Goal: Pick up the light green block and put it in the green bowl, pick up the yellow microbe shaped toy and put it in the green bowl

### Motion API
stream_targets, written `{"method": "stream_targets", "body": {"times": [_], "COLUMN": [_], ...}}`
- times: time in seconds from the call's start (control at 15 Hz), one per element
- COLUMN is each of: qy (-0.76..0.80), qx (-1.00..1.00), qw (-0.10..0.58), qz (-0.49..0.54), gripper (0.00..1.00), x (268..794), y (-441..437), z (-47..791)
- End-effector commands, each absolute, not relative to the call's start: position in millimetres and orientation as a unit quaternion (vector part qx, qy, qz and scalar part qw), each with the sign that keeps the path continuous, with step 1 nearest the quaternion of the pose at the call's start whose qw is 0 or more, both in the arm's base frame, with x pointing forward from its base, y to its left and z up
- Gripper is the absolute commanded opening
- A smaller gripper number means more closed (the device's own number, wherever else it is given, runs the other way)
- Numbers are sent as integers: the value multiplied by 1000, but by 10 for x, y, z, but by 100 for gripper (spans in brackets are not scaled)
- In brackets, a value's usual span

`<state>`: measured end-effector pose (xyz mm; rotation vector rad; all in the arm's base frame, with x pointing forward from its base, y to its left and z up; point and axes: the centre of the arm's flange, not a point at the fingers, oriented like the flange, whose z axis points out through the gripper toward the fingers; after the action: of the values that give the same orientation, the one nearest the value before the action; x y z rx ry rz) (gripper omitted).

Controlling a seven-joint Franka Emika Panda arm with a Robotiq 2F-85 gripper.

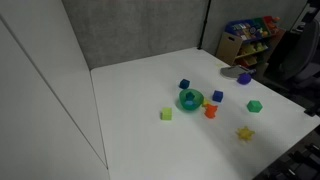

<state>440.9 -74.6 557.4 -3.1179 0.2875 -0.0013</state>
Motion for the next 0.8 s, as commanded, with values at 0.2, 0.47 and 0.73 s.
{"method": "stream_targets", "body": {"times": [0.2,0.47,0.73], "qy": [92,78,58], "qx": [-996,-997,-998], "qw": [5,10,20], "qz": [-1,14,33], "gripper": [100,100,100], "x": [4408,4689,5032], "y": [-746,-531,-167], "z": [5582,5453,5175]}}
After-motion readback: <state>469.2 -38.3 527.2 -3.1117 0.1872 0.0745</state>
